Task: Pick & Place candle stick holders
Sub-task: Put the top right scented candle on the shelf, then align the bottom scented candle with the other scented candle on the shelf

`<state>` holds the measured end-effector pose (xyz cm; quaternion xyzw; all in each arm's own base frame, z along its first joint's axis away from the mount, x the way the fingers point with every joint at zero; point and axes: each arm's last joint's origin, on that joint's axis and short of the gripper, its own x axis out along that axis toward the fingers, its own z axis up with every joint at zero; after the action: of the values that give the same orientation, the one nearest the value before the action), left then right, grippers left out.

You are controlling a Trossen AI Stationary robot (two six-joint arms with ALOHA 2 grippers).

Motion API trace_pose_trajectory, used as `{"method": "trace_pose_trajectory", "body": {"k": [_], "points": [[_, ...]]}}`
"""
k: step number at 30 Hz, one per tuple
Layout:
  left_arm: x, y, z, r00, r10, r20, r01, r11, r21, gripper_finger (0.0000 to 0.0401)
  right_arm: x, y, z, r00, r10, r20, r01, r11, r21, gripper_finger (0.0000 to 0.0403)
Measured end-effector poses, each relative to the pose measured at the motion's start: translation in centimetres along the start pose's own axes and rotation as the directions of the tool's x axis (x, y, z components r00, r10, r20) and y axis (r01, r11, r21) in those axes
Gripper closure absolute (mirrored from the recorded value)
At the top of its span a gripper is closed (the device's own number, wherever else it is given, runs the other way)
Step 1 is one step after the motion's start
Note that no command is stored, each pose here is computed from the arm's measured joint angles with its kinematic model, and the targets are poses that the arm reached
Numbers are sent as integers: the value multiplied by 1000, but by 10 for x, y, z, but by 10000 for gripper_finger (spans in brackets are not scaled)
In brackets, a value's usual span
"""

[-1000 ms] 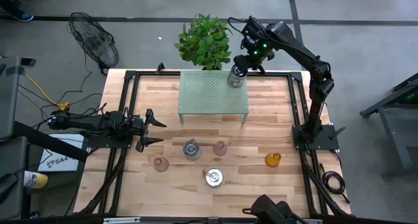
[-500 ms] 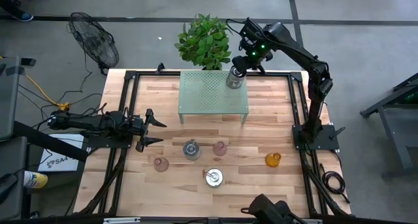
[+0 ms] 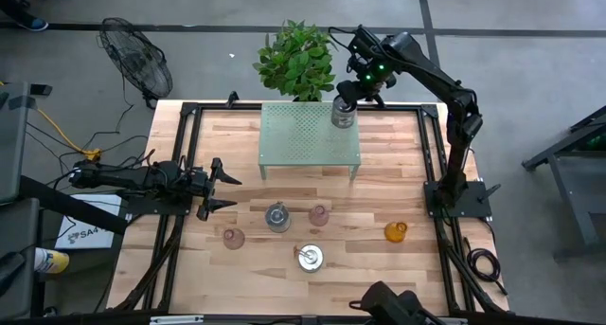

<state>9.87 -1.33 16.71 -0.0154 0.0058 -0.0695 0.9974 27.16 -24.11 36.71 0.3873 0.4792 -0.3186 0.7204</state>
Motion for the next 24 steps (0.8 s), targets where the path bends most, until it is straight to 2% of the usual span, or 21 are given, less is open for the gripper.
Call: {"method": "trace_pose_trajectory", "body": {"k": [13,18,24], "points": [[0,0,0,1000,0,0,0,1000,0,114,-8,-4,0,999,3,32,-3,1000,-6,289],[0,0,0,1000,0,-1,0,1000,0,114,-24,-10,-4,997,11,74,-11,1000,-1,284],[0,0,0,1000,0,0,0,1000,0,114,-54,-10,-20,990,41,138,-34,998,-55,284]]}}
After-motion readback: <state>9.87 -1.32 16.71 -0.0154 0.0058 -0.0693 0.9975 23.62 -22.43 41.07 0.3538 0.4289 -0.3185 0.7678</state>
